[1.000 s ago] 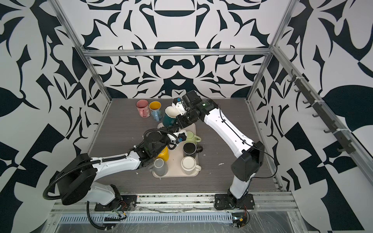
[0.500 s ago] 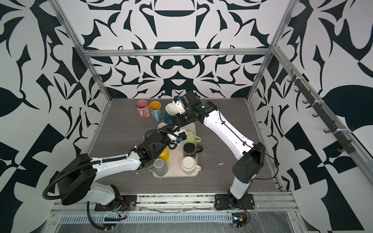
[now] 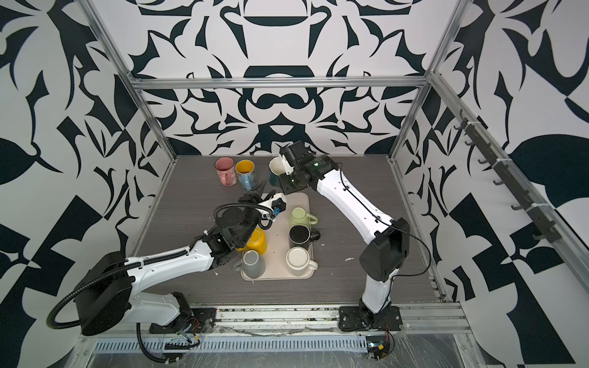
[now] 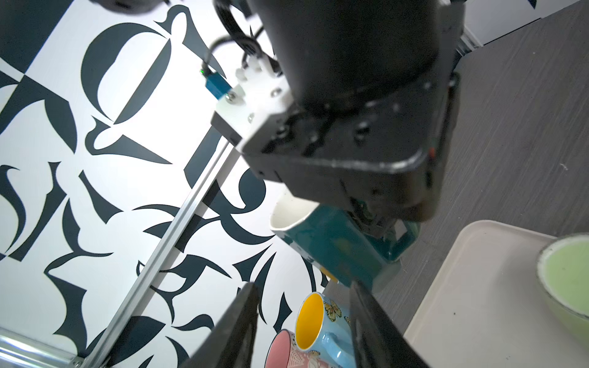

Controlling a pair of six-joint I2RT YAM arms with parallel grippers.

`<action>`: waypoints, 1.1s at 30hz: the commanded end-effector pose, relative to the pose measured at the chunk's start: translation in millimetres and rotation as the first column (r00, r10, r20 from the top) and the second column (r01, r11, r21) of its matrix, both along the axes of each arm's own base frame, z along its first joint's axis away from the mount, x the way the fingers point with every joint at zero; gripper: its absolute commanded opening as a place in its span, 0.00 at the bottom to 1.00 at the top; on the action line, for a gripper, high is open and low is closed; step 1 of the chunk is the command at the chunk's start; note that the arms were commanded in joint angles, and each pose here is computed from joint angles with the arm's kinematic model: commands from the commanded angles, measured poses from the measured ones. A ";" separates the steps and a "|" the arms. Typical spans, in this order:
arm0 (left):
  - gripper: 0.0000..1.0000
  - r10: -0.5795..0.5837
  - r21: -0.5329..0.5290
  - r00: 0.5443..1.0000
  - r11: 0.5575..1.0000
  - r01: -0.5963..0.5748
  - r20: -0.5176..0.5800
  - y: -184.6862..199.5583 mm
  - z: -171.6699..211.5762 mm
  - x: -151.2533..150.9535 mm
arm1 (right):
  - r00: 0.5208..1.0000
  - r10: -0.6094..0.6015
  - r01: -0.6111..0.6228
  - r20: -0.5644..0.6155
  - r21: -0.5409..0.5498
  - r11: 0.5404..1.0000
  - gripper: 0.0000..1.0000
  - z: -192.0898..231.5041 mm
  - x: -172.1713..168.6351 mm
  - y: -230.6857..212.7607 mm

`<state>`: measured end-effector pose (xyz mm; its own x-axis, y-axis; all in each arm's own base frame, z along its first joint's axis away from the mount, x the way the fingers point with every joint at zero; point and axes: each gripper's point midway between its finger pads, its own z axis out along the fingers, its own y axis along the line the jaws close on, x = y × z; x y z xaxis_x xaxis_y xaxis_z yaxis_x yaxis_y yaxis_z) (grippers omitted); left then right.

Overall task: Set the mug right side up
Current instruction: 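Grasp the dark green mug's rim with the right gripper while the left gripper holds it, then open the left gripper and withdraw while the right gripper carries the green mug away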

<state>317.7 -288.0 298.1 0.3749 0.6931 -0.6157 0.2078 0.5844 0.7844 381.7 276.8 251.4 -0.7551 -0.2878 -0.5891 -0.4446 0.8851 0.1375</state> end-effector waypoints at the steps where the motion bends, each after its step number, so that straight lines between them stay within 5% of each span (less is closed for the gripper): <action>1: 0.50 0.049 -0.062 0.999 0.997 -0.050 -0.015 14.9 6.5 0.4 | 0.980 -0.078 0.062 0.181 0.090 0.994 0.00 55.4 32.9 5.6; 9: 0.51 0.015 -0.287 0.985 0.956 -0.065 -0.174 44.8 20.7 -4.9 | 0.984 -0.094 0.088 0.152 0.046 0.995 0.00 28.7 69.2 25.4; 16: 0.52 -0.031 -0.533 0.960 0.837 -0.127 -0.277 93.1 35.2 -4.1 | 0.986 -0.119 0.117 0.115 0.028 0.993 0.00 -0.3 99.6 45.0; 24: 0.59 -0.143 -0.685 0.928 0.715 -0.143 -0.343 116.9 40.7 -18.3 | 0.985 -0.155 0.156 0.081 -0.001 0.988 0.00 -36.7 120.6 54.4; 33: 0.57 -0.202 -0.745 0.918 0.653 -0.134 -0.342 124.0 43.4 -27.2 | 0.985 -0.149 0.145 0.083 0.055 0.988 0.00 -43.1 131.2 69.5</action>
